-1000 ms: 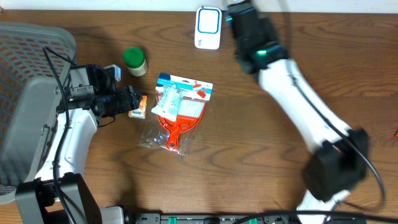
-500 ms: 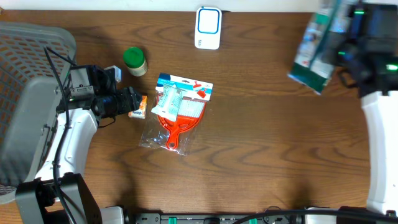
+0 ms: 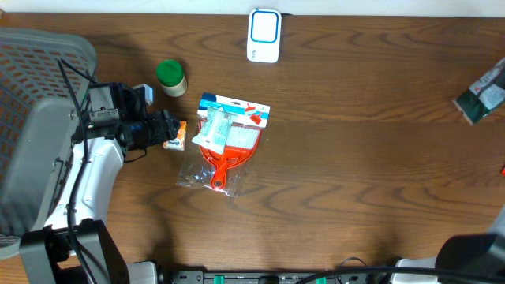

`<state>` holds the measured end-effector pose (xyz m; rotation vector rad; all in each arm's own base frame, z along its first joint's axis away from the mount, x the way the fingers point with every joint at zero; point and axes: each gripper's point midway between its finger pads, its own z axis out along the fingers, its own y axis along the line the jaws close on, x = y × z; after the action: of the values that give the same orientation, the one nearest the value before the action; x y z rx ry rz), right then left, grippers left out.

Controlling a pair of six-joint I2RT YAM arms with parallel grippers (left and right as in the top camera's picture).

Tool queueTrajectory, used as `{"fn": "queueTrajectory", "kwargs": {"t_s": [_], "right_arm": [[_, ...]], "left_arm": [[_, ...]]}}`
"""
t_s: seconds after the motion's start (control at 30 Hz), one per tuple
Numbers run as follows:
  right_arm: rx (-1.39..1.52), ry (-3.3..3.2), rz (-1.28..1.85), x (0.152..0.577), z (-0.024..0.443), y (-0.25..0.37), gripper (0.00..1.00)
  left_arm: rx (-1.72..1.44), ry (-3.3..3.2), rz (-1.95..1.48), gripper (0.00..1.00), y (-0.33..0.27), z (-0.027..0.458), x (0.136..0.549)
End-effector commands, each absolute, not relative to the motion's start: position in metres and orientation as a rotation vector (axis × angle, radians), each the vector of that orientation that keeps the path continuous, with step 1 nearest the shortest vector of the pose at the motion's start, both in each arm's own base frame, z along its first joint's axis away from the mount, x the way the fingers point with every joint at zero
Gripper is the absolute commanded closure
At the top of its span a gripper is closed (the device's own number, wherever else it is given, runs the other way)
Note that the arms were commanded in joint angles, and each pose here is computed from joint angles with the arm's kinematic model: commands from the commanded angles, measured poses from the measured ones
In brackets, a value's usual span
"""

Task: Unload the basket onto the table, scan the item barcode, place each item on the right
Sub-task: 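Carry the glove package to the right edge of the table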

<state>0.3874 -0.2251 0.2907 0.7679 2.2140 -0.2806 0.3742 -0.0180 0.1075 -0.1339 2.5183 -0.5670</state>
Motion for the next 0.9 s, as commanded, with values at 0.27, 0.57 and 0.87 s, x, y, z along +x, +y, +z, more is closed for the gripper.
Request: {"fn": "queueTrajectory", "kwargs": {"t_s": [0.27,0.57,0.87], "right_arm": [[0.620,2.248,-0.009,0.440,0.222,-0.262,0.99],[0.632,2.308,-0.039,0.413,0.175,-0.323,0.99],[0.717,2.416,0.016,0.384,0.111,-0.351,0.99]], "left_arm": [[-0.213,2.592,-0.584,0.32,-0.017,0.098,0.357],[-0.268,2.616,-0.602,0.32,-0.018,0.095,0.352],[-0.272,2.624,-0.605,0.32,-0.018,0.095,0.350]]}}
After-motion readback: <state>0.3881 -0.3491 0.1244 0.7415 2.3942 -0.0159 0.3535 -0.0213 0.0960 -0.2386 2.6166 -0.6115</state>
